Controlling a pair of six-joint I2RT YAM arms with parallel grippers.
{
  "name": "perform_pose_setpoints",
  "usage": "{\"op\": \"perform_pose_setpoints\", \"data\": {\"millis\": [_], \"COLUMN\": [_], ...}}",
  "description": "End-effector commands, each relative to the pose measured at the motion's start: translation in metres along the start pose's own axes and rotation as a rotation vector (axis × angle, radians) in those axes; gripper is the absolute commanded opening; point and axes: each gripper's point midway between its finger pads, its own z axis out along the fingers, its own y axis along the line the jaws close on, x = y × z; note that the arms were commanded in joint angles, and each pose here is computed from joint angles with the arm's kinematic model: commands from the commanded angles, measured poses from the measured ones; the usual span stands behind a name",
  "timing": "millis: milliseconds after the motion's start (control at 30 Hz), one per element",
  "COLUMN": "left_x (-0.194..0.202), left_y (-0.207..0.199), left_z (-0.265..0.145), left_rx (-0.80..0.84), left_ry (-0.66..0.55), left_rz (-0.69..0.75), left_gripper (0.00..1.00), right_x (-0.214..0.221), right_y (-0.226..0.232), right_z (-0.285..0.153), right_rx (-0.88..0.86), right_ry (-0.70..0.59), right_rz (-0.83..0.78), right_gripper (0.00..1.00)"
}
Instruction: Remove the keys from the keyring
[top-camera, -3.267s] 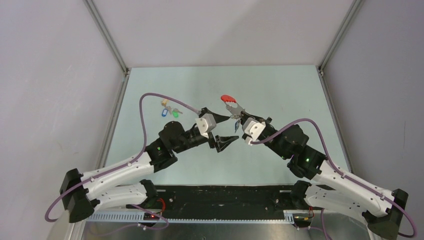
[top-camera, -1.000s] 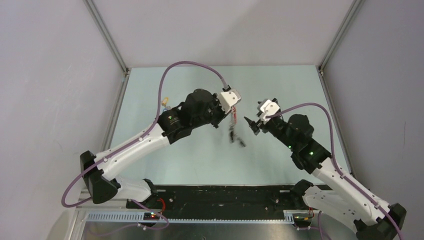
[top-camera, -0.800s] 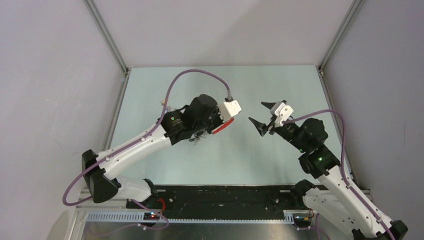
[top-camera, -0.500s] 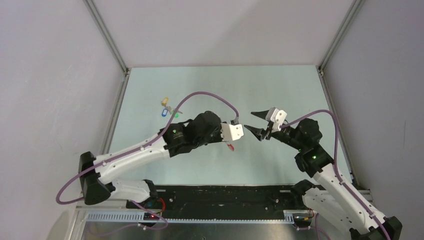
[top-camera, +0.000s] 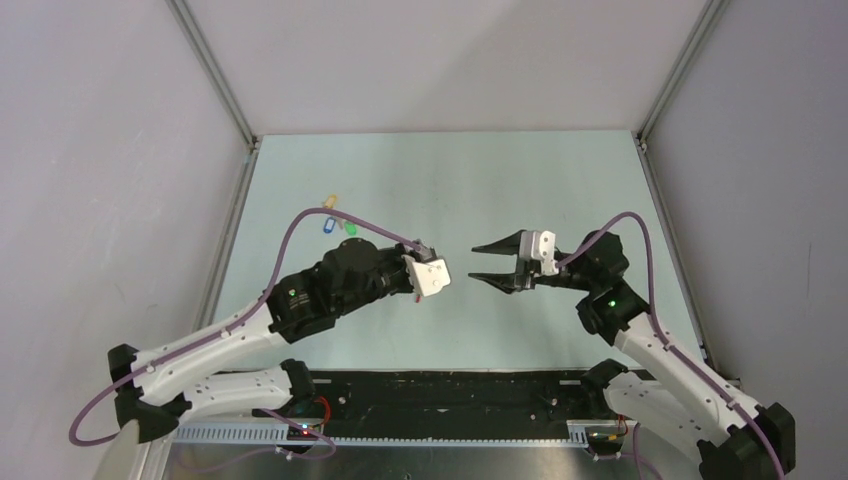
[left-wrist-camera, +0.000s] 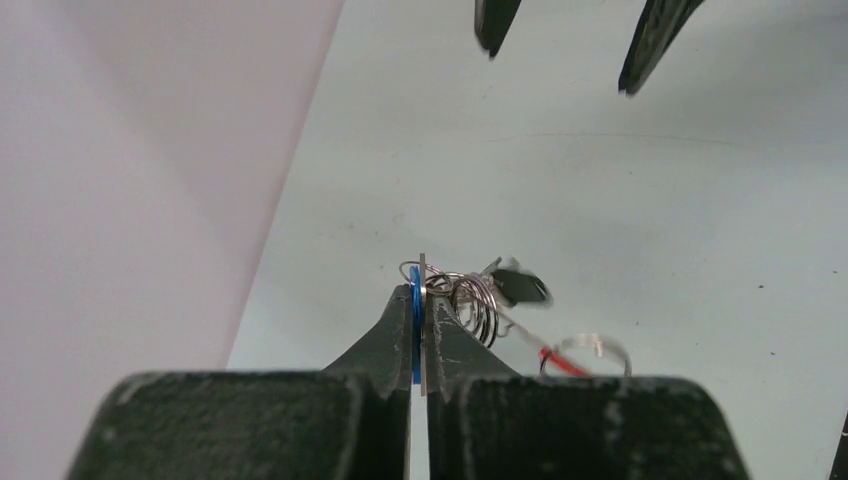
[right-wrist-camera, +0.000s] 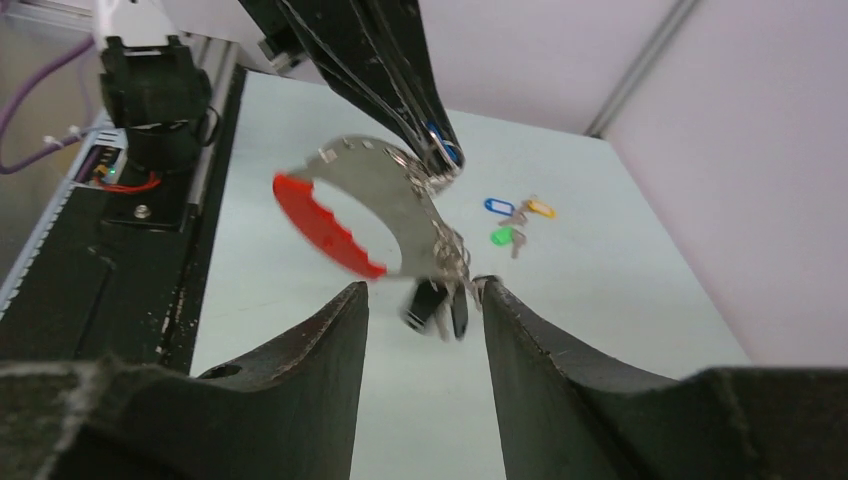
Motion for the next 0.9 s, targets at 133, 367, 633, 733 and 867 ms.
{"op": "perform_pose_setpoints", "data": {"millis": [133,367,633,733,867], "left_x": [-0.031,-0.027,-0.027,-0.02,0.004], "left_y": [0.01,0.011,0.019,0.029,0.044], "left_z": [-0.001,0.003,0.003,0.006,0.015], "left_rx": [-0.034,-0.043,-0.082,-0.146,-0.232], "left_ry": [-0.147,-0.123,-0.102,-0.046,0.134], "left_rz": [-0.034,-0.044,-0.089,-0.128,-0.151], "left_gripper": [0.0,0.0,0.0,0.0,0.0], "right_x": [-0.023,-0.039,-0.037,-0.029,-0.022], "right_y": [0.015,0.019,0.007,-0.003,-0.025], "right_z": [0.025,0.028,0.038,0.039,0.036], "right_rx": [-0.092,-0.082,0.007,0.057,0.179], "right_ry": [-0.103,-0.136,-0.107,-0.079,-0.047], "right_rz": [-0.052,-0.072,-0.076,-0.063,-0.032], "right_gripper": [0.52,0.54,0.53,0.51,0.62]}}
